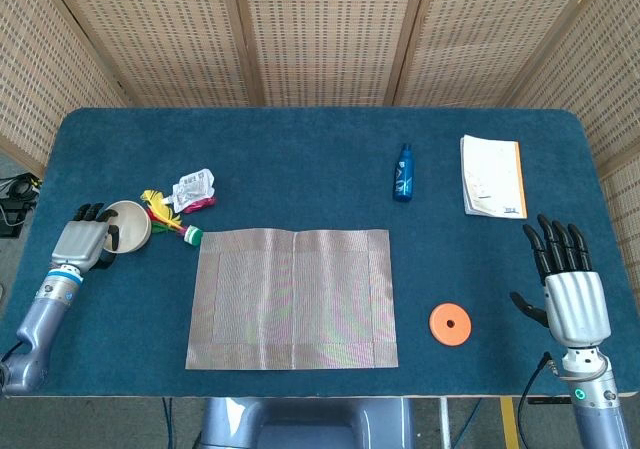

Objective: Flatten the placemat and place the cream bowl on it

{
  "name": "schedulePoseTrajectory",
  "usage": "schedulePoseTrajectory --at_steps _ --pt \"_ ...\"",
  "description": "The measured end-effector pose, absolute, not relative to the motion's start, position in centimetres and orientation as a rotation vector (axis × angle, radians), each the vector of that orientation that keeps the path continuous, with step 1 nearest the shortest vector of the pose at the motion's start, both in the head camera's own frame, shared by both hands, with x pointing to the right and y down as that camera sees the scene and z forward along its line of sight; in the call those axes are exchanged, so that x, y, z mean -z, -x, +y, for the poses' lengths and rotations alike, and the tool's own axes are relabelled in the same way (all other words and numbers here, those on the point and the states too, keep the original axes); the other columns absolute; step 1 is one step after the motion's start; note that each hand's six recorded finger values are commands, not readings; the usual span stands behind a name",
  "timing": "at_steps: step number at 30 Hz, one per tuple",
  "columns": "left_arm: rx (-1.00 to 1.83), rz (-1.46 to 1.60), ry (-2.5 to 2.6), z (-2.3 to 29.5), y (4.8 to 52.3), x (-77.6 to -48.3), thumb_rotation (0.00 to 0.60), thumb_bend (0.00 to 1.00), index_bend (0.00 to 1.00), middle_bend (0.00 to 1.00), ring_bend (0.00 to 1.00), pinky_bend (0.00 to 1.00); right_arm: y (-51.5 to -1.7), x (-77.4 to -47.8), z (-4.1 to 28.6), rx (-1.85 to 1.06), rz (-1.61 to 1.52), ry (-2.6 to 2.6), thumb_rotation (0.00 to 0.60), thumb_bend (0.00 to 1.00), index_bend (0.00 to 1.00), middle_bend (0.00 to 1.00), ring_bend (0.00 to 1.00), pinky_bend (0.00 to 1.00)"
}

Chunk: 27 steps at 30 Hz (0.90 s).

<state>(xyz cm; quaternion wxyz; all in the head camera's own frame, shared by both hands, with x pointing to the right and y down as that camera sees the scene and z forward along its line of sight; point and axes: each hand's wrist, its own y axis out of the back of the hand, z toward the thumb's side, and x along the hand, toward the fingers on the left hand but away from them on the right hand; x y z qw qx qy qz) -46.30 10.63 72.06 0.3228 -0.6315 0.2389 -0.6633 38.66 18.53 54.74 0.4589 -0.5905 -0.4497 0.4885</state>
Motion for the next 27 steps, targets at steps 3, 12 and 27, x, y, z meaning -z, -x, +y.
schedulePoseTrajectory --at_steps 3,12,27 --pt "1.714 0.645 1.66 10.5 46.0 -71.6 0.6 0.53 0.72 0.0 0.0 0.0 -38.7 -54.7 18.5 -1.201 -1.109 1.454 0.6 0.0 0.06 0.0 0.0 0.0" --pt "1.568 0.7 1.706 10.1 43.5 -68.9 0.6 0.53 0.73 0.0 0.0 0.0 -38.7 -54.5 18.5 -1.198 -1.115 1.456 0.6 0.0 0.06 0.0 0.0 0.0" --pt "1.109 0.364 1.935 11.0 26.9 -64.3 0.6 0.53 0.74 0.0 0.0 0.0 -39.0 -54.3 18.5 -1.202 -1.127 1.452 0.6 0.0 0.06 0.0 0.0 0.0"
